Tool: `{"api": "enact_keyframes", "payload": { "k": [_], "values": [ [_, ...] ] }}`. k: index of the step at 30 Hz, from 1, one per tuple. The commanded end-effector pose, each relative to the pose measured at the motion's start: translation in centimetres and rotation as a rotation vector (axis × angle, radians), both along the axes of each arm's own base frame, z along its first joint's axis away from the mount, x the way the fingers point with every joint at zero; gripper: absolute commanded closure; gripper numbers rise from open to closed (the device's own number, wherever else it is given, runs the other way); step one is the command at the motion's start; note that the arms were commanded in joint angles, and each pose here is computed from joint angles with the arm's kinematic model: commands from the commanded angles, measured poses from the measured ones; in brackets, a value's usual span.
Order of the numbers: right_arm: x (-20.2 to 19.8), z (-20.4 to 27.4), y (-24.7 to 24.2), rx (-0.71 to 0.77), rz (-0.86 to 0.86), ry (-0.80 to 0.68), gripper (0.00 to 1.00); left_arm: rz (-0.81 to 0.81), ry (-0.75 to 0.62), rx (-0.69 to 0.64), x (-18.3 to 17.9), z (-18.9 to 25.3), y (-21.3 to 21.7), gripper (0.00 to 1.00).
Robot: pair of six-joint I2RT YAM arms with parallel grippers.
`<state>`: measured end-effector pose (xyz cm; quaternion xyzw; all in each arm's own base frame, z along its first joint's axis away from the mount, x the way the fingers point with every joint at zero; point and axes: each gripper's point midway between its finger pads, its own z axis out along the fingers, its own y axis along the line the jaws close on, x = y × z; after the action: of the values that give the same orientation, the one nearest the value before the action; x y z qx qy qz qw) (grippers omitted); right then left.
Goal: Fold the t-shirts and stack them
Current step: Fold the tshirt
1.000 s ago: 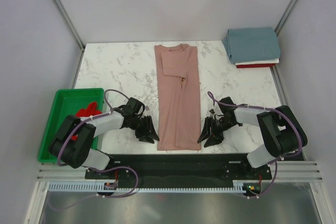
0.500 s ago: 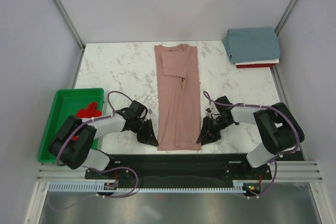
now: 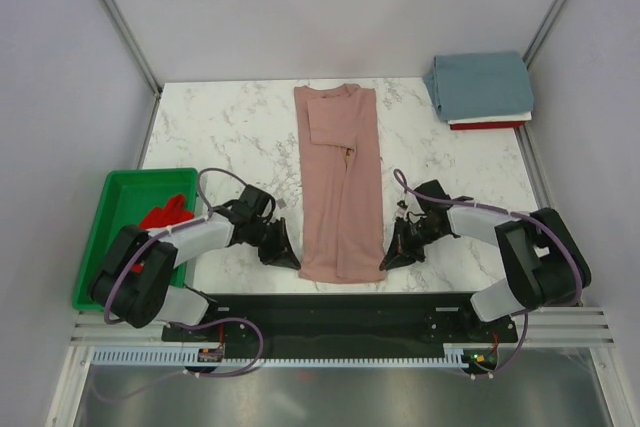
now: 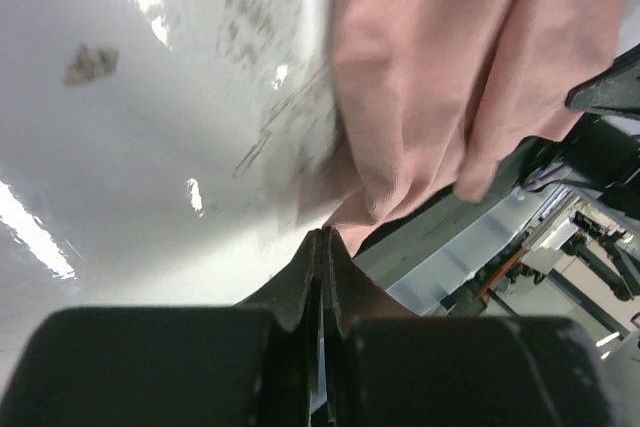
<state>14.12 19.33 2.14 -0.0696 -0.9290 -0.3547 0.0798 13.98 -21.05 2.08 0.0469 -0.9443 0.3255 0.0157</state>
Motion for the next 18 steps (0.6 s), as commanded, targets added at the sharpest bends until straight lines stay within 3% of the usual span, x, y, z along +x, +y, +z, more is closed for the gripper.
{"api": "enact_keyframes", "payload": {
  "k": [1,12,18],
  "values": [
    [4.0,3.8,0.5,0.067,-0.001,-0.176,1.0,-0.005,-0.185,-0.066,4.3,3.5,-0.6,0.98],
    [15.8,11.1,0.2,0.113,-0.051,-0.495,1.0,0.031,-0.451,-0.101,13.6,9.7,-0.6,0.98],
    [21.3,11.2,-0.5,0.092,-0.075,-0.546,1.0,0.033,-0.541,-0.09,18.5,11.0,-1.0,0.98]
  ]
}}
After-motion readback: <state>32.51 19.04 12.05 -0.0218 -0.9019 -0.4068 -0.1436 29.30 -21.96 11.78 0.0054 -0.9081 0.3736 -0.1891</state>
